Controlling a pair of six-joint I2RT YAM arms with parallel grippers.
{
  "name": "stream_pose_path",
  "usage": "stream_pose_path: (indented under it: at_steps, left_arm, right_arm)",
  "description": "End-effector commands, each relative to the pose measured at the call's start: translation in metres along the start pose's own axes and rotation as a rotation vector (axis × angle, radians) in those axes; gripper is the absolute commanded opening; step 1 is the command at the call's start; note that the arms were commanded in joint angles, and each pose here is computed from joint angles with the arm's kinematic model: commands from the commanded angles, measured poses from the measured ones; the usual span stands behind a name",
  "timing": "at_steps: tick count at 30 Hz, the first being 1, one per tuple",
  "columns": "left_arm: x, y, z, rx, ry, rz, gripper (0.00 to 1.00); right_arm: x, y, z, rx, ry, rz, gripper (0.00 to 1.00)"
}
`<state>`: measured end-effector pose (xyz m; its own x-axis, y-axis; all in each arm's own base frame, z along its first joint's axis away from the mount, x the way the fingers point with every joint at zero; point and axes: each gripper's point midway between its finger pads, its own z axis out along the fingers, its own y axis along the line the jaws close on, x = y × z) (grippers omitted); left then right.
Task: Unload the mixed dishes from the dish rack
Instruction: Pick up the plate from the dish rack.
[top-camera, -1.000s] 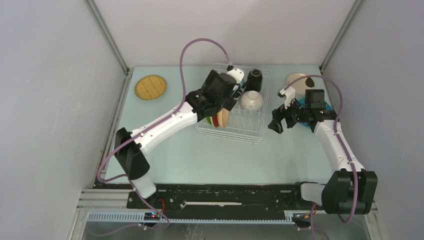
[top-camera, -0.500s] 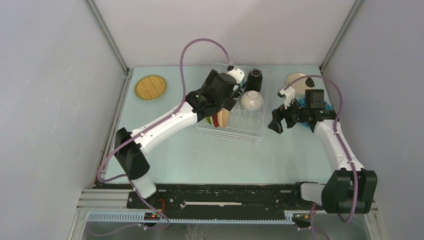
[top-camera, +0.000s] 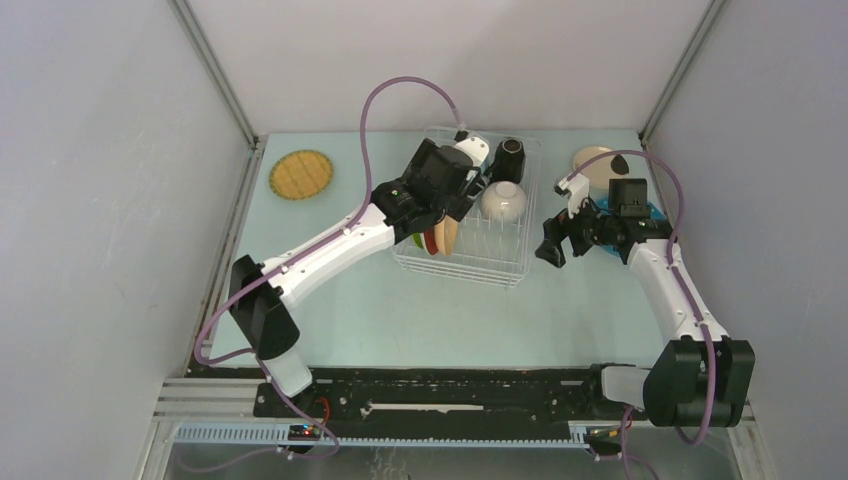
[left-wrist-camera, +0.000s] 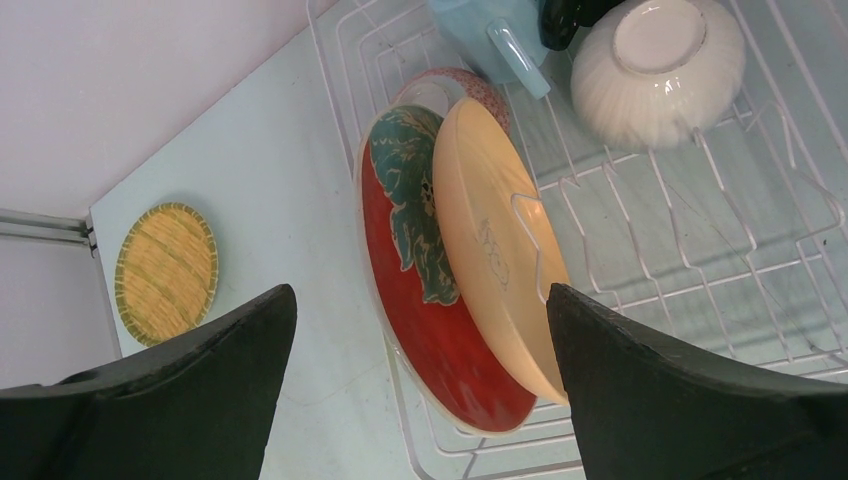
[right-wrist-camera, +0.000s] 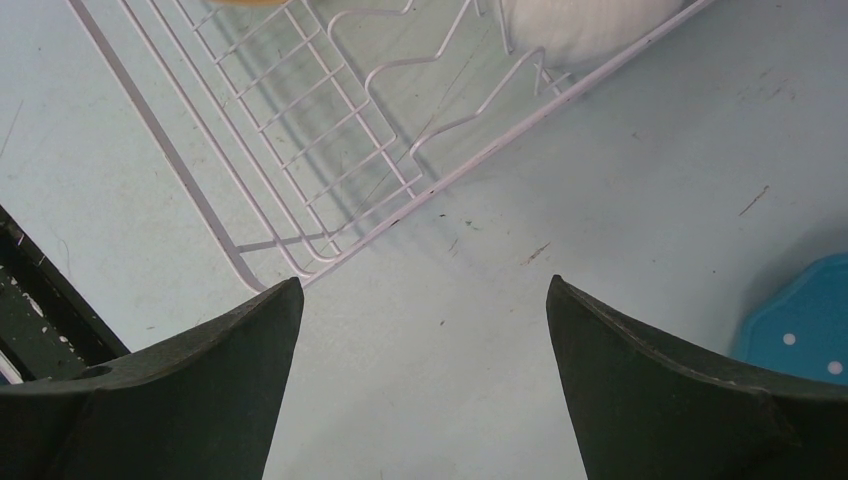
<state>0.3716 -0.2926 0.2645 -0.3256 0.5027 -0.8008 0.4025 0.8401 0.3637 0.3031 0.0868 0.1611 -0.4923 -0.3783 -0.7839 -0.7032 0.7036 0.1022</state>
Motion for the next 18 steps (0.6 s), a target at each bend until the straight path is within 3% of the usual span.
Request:
stream_pose_path:
  at_steps: [1, 11, 18]
  left_arm:
    - [-0.015, 0.003, -0.002, -0.010, -0.048, 0.013, 1.00]
    - [-0.021, 0.001, 0.006, -0.006, -0.059, -0.003, 1.00]
    - [-0.017, -0.015, 0.014, 0.043, -0.045, -0.046, 0.90]
  right_arm:
    - [-0.004, 0.000, 0.000, -0.001, -0.003, -0.030, 1.00]
    - [-0.003, 0.000, 0.001, 0.000, -0.001, -0.030, 1.00]
    - [-0.003, 0.000, 0.001, -0.002, 0.002, -0.029, 1.00]
